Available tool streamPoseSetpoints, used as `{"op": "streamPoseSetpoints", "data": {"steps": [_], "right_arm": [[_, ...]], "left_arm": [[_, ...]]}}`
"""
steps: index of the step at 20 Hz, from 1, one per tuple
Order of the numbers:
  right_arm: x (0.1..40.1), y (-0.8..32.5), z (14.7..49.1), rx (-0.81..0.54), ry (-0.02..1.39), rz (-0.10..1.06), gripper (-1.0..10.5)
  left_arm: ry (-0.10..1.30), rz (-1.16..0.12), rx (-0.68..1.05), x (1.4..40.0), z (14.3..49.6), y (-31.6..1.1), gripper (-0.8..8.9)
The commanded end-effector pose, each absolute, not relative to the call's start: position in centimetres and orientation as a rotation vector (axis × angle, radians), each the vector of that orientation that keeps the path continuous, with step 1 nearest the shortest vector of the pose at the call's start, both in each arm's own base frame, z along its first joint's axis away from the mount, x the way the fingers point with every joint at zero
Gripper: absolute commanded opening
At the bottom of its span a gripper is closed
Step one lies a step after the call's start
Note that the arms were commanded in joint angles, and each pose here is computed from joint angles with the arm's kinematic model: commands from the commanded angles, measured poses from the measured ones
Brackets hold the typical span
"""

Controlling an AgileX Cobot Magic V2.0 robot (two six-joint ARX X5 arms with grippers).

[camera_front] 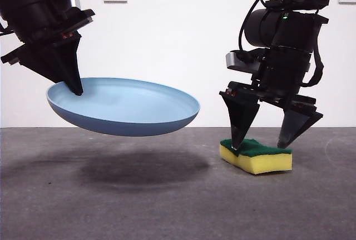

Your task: Pick up the plate,pick up the cloth,clean the plate with the cloth

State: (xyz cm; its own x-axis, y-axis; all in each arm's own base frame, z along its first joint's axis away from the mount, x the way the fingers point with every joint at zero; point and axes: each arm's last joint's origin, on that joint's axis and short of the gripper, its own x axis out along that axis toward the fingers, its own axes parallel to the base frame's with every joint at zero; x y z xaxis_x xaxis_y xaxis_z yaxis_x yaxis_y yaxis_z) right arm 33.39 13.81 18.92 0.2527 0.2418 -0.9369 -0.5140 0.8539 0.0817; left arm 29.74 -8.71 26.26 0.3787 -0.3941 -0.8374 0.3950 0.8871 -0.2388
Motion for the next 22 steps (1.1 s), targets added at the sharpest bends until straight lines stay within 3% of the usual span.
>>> {"op": "streamPoseSetpoints", "data": {"steps": [1, 9, 14, 19, 22], "right_arm": [[33.5, 14.0, 18.7, -0.269, 1.204, 0.529, 5.3], [33.9, 14.6, 16.7, -0.278, 1.243, 0.535, 4.9], [33.9, 14.7, 16.4, -0.283, 1.249, 0.535, -0.2], [33.2, 15.2, 20.5, -0.193, 1.15, 0.509, -0.2], [31.2, 15.9, 25.1, -0.086, 1.036, 0.636, -0.2]], "left_arm": [[1.067, -0.516, 0.012, 29.7, 26.2, -8.8, -0.08], [1.046, -0.517, 0.012, 29.9, 26.3, -8.9, -0.08], [1.043, -0.517, 0.013, 29.9, 26.3, -8.9, -0.08], [1.013, -0.514, 0.015, 30.1, 26.4, -8.9, -0.08], [0.992, -0.494, 0.023, 30.3, 26.5, -8.9, -0.08]]}}
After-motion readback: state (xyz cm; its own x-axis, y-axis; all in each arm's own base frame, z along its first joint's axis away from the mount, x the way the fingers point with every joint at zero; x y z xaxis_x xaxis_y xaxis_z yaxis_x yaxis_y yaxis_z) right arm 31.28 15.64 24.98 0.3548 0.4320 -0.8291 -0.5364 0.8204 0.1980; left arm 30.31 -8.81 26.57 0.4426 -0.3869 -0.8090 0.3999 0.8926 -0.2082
